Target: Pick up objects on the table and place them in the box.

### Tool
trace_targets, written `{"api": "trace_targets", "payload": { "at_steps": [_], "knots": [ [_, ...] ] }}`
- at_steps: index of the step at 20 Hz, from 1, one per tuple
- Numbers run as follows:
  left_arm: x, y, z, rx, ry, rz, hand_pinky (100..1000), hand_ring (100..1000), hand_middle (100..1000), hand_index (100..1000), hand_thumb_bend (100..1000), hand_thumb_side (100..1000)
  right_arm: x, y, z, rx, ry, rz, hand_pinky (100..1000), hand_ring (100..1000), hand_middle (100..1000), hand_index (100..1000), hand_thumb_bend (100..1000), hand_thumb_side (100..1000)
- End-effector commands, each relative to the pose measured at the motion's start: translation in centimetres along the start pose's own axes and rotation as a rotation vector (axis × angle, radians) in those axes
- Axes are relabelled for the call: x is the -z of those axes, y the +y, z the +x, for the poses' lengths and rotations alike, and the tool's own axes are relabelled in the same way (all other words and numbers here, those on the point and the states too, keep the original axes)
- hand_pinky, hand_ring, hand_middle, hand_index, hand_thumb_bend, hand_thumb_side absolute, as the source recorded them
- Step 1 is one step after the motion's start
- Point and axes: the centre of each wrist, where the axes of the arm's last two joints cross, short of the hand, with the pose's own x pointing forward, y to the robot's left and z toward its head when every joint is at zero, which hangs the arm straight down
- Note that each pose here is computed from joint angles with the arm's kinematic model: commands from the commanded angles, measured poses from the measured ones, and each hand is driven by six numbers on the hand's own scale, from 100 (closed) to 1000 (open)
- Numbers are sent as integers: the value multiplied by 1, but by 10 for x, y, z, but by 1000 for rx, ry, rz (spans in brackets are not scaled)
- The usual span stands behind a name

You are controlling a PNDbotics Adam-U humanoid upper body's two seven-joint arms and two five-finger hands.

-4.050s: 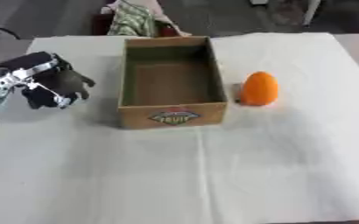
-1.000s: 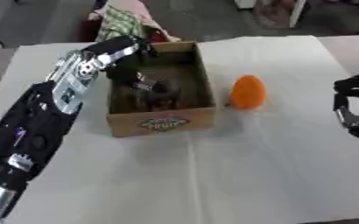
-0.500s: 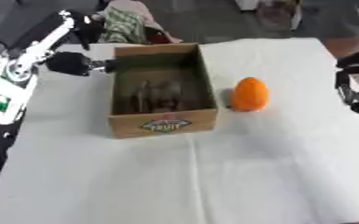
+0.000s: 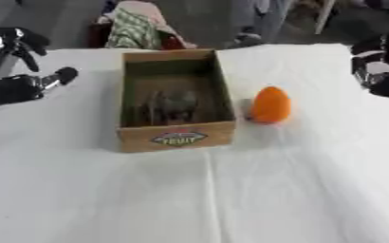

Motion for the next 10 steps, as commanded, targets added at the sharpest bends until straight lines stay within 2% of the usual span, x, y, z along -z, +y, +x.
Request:
{"api": "trace_targets", "payload": {
  "at_steps": [1, 10],
  "knots": [
    [-7, 9, 17, -45, -21, 76, 687, 452, 537, 702, 673, 512, 10, -6, -2, -40, 50, 39, 772, 833, 681, 724, 100, 110],
    [-16, -1, 22, -218, 10, 114, 684, 448, 530, 698, 670, 498, 42, 25, -20, -97, 116, 169, 813, 883, 764, 761, 100, 125]
  ]
}}
